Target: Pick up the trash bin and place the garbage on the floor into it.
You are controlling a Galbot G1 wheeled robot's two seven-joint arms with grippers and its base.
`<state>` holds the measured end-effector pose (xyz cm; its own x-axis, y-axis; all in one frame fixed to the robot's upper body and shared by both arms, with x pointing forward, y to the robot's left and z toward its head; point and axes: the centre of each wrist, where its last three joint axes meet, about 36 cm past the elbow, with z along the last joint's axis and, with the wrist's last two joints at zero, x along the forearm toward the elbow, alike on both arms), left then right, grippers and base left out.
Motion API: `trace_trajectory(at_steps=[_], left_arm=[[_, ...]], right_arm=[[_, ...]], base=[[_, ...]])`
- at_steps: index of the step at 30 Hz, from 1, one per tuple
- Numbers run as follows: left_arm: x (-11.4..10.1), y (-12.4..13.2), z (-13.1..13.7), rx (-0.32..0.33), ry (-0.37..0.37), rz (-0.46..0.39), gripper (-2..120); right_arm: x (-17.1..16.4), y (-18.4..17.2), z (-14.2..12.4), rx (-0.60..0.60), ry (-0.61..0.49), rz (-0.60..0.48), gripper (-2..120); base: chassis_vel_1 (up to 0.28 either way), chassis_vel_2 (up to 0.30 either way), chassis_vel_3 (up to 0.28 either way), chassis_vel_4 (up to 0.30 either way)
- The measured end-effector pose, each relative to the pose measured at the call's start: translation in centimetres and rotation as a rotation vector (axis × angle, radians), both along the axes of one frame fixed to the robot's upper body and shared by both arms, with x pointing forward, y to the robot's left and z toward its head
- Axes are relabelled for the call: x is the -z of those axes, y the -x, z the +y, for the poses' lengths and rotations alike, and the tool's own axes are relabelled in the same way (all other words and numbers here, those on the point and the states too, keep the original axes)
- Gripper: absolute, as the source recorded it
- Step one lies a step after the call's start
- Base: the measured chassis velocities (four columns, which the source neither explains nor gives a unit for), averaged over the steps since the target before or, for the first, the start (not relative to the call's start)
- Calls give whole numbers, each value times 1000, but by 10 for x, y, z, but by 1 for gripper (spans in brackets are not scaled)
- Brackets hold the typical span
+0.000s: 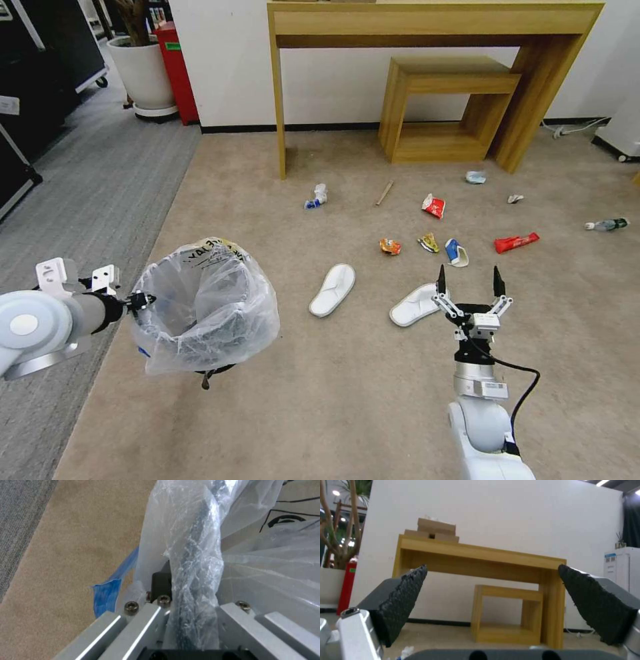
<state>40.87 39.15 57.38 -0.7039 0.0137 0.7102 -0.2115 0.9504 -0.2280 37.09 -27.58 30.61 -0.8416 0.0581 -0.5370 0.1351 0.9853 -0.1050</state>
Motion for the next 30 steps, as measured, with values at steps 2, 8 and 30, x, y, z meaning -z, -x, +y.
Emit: trace_trajectory(at_steps=[2,8,30], left_arm=[[1,0,-1,0,-2,-1,0],[3,2,-2,2,-7,-4,0],[7,5,-8,7,-4,-8,0]], right_arm=[[1,1,-1,2,2,3,100],[2,1,-1,6,12,4,100],[1,3,4,-2,13,-1,100]], base=[[0,0,0,0],[0,0,0,0],[-125,120,111,-119]])
